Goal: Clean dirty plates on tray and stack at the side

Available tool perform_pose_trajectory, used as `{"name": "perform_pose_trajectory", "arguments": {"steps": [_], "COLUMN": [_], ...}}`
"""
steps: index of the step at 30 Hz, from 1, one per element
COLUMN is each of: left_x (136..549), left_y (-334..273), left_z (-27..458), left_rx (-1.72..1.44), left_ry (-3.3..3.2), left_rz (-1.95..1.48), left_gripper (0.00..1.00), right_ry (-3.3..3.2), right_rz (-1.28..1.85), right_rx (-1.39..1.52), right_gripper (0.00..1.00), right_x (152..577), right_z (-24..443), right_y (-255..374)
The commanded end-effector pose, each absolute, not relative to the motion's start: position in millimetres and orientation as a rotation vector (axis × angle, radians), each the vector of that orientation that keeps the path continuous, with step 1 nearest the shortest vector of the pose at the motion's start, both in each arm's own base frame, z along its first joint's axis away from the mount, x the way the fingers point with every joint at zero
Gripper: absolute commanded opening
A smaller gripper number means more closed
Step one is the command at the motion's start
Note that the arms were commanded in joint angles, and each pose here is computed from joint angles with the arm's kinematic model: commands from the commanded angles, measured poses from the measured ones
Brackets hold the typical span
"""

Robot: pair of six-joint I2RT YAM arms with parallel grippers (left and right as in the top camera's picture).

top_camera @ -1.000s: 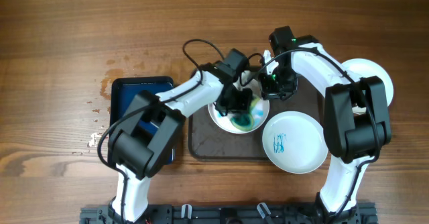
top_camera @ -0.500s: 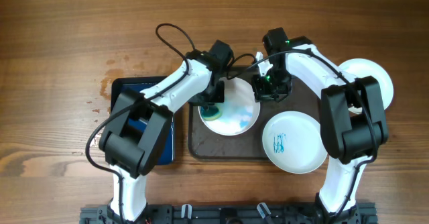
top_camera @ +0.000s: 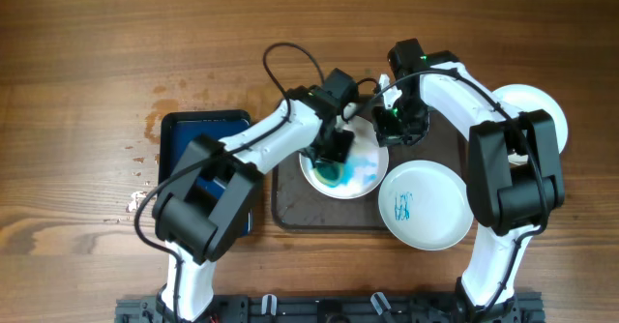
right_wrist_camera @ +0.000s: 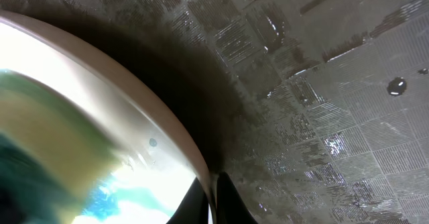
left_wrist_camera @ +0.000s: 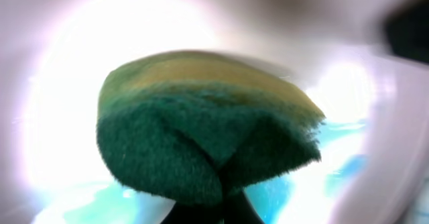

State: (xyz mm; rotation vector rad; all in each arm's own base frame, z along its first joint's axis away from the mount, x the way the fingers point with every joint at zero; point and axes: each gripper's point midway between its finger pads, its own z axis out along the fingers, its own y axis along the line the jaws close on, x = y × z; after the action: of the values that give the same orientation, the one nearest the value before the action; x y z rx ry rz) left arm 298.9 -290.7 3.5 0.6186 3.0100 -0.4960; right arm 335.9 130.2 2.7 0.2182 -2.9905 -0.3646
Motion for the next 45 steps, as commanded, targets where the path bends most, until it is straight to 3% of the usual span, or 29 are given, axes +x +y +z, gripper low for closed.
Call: {"name": "perform_pose_trajectory", "arguments": {"steps": [1, 5, 11, 19, 30, 45], "left_x": [239, 250, 311, 331, 342, 361], "left_y": [-339, -351, -268, -187, -147, -191], "left_z": [-12, -7, -40, -40, -9, 87], "left_rx": [0.784, 0.748, 0.125, -0.251, -0.32, -0.1], "left_ry": [3.077, 3.017, 3.096, 2.996, 2.861, 2.796], "left_rz": [-0.966, -1.03, -0.301, 0.218, 0.546, 0.347], "left_gripper": [0.04, 0.04, 0.04, 0.04, 0.04, 0.04], "right_ry": [-2.987, -2.987, -2.987, -2.991, -2.994, -3.004], "right_rz": [-0.319, -0.32, -0.319, -0.321, -0.322, -0.327], "right_rx": [0.215, 0.216, 0.215, 0.216, 0.217, 0.221], "right_gripper": [0.04, 0.04, 0.04, 0.04, 0.04, 0.05], "right_x": [334, 334, 334, 335, 336, 339], "right_z": [-8, -8, -8, -8, -8, -8], "right_y": [129, 130, 129, 130, 130, 131]}}
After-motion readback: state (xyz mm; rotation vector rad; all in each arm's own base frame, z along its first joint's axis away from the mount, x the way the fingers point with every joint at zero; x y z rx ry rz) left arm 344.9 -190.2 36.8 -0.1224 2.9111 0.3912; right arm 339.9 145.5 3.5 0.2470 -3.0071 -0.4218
